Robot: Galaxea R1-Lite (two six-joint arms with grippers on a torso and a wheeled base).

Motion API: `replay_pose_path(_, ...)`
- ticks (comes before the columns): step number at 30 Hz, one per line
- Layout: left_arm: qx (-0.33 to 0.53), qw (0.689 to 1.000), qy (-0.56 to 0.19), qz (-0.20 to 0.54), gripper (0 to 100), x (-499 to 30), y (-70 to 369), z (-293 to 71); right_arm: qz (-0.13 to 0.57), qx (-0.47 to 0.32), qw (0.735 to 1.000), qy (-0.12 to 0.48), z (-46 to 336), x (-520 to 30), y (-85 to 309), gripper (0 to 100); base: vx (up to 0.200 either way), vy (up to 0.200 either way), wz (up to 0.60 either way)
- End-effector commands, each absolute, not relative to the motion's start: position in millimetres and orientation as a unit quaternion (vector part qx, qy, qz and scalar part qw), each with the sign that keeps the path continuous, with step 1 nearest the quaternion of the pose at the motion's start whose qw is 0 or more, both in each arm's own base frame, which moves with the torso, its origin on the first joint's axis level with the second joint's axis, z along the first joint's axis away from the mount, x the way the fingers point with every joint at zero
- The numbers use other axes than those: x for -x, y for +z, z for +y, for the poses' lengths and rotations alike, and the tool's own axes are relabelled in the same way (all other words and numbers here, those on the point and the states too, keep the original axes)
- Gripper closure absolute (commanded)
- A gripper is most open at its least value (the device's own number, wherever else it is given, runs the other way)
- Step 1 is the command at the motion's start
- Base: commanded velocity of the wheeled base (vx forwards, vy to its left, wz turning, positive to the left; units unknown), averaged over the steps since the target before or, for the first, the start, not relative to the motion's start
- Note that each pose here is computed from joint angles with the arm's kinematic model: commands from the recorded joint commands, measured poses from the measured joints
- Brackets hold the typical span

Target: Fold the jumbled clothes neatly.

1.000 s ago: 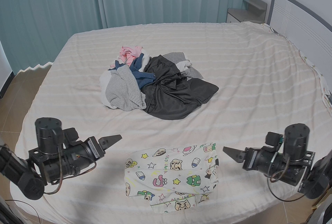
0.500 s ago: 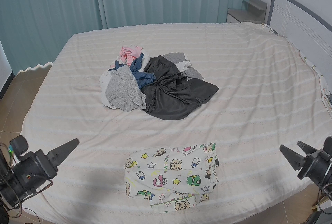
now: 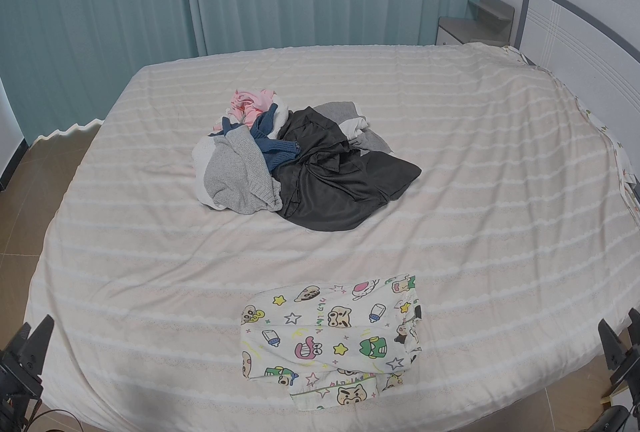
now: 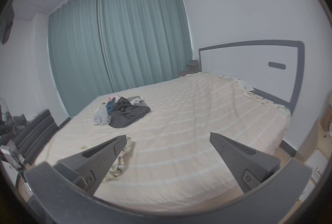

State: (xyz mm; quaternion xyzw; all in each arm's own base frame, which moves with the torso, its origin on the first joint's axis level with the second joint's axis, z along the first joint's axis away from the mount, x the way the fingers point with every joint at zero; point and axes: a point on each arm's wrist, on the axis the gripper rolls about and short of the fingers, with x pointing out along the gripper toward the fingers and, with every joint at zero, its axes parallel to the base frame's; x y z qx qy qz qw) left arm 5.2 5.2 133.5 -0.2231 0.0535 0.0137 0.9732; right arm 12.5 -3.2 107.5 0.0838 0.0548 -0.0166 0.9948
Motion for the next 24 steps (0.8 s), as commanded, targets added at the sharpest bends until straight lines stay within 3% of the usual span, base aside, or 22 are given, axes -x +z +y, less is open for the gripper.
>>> replay_pose_path(1, 0.203, 0.969, 0.134, -0.047, 0, 32, 125, 15, 0.015, -0.055, 0.995, -0.081, -8, 15, 84, 0, 0.0, 0.0, 0.0)
replay_pose_path(4, 0.15, 0.968, 0.196, -0.05, 0, 33, 125, 10, 0.025, -0.032, 0.996, -0.083, -8, 15, 82, 0, 0.0, 0.0, 0.0)
replay_pose_path(10, 0.062, 0.974, 0.219, -0.017, 0, 30, 86, 9, 0.027, -0.023, 0.995, -0.09, -9, 15, 82, 0, 0.0, 0.0, 0.0)
replay_pose_path(13, 0.073, 0.973, 0.217, -0.026, 0, 26, 81, 9, 0.028, -0.02, 0.995, -0.091, -9, 15, 82, 0, 0.0, 0.0, 0.0)
replay_pose_path(17, 0.099, 0.991, 0.082, -0.028, 0, 24, 81, 3, 0.03, -0.02, 0.998, -0.056, -7, 15, 81, 0, 0.0, 0.0, 0.0)
replay_pose_path(19, 0.098, 0.992, 0.074, -0.026, 0, 24, 81, 3, 0.03, -0.02, 0.998, -0.049, -7, 15, 81, 0, 0.0, 0.0, 0.0)
replay_pose_path(20, 0.084, 0.995, 0.054, -0.021, 0, 24, 81, 2, 0.03, -0.021, 0.999, -0.005, -5, 14, 82, 0, 0.0, 0.0, 0.0)
replay_pose_path(24, 0.064, 0.997, 0.034, -0.02, 0, 24, 81, 1, 0.029, 0.006, 0.999, 0.015, -4, 14, 82, 0, 0.0, 0.0, 0.0)
